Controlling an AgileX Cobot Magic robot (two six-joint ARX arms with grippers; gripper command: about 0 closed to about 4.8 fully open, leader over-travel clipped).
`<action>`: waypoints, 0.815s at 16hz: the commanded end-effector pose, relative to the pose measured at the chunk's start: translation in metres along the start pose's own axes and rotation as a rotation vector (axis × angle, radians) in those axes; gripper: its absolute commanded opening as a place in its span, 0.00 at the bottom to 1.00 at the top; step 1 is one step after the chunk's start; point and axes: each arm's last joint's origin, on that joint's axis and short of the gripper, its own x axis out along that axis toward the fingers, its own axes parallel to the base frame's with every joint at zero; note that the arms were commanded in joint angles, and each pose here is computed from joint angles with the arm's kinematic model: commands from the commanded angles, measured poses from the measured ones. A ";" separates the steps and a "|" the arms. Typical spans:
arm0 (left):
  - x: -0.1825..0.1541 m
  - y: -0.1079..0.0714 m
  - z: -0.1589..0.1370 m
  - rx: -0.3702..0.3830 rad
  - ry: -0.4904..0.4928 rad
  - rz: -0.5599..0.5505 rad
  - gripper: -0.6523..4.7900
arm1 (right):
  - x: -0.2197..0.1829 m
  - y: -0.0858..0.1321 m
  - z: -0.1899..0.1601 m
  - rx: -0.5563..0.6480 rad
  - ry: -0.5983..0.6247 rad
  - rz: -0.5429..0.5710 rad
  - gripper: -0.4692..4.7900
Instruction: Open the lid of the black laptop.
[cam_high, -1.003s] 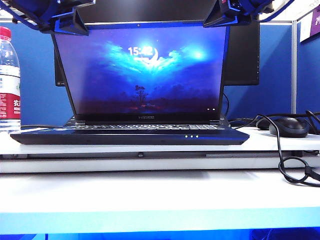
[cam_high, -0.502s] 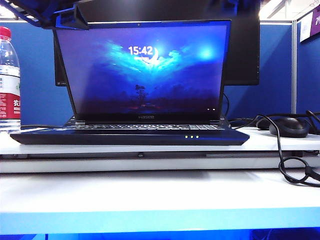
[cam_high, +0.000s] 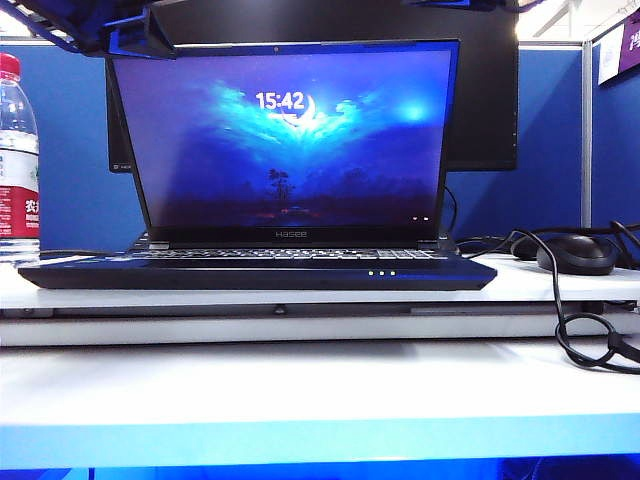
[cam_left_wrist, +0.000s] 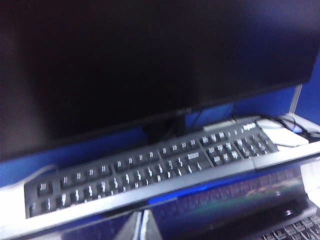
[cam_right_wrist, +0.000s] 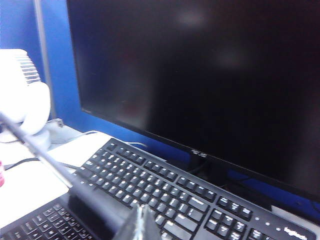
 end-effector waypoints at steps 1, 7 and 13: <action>0.009 0.011 0.022 0.015 -0.162 0.049 0.17 | -0.001 0.002 0.003 0.031 -0.014 0.050 0.09; 0.039 0.014 0.037 0.025 -0.184 0.013 0.17 | -0.001 0.003 -0.003 0.032 0.037 0.065 0.09; 0.045 0.016 0.042 0.029 -0.189 0.015 0.17 | 0.015 -0.003 -0.019 0.002 0.040 0.000 0.09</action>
